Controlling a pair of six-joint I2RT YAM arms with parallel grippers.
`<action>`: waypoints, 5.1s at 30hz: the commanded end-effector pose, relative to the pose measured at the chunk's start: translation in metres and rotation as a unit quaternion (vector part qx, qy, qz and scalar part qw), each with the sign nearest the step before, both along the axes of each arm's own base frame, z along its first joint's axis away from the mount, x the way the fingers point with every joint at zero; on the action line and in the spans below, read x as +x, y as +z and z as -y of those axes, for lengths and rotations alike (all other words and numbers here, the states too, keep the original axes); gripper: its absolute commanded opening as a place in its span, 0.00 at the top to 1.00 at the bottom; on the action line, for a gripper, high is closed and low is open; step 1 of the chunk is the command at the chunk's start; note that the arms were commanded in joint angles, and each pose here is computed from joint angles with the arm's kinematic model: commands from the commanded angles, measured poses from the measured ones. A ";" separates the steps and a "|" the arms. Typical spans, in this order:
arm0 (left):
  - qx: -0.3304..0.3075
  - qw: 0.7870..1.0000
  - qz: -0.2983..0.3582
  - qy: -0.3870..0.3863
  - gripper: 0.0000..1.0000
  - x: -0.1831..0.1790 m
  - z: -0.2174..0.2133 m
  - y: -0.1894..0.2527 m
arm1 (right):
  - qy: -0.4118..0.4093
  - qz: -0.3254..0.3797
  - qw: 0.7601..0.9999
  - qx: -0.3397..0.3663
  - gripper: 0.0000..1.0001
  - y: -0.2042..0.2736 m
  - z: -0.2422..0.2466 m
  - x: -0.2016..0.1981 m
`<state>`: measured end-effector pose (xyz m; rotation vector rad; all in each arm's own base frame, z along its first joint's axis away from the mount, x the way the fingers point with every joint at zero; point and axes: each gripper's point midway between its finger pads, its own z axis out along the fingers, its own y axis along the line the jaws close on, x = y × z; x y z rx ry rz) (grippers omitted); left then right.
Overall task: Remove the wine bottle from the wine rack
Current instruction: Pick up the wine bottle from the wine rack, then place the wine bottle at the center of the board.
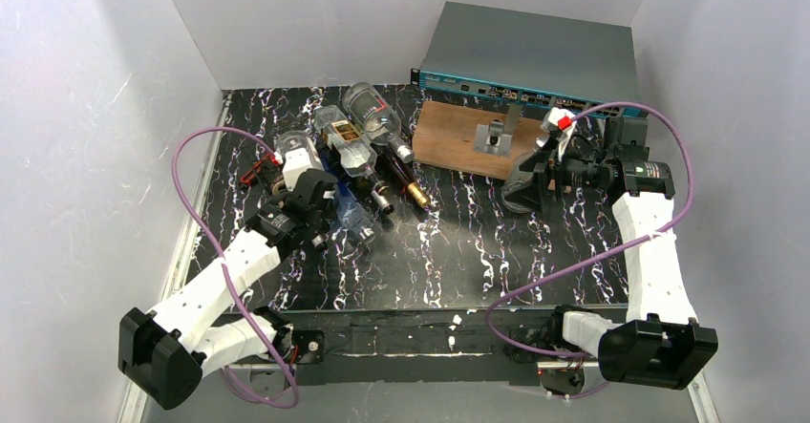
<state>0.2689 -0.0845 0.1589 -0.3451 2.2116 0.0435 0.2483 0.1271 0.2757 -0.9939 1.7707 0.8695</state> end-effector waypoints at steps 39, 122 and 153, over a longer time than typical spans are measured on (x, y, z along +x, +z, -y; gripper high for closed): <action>-0.051 0.984 0.171 0.025 1.00 -0.038 0.028 0.110 | 0.012 0.007 1.000 0.011 0.02 -0.006 -0.005 -0.007; -0.172 0.949 0.096 -0.244 1.00 -0.075 0.256 0.092 | 0.109 0.016 0.994 0.011 0.00 -0.114 -0.107 -0.028; -0.376 0.910 -0.045 -0.168 1.00 -0.101 0.292 0.069 | 0.105 0.008 0.993 -0.056 0.00 -0.138 -0.082 -0.044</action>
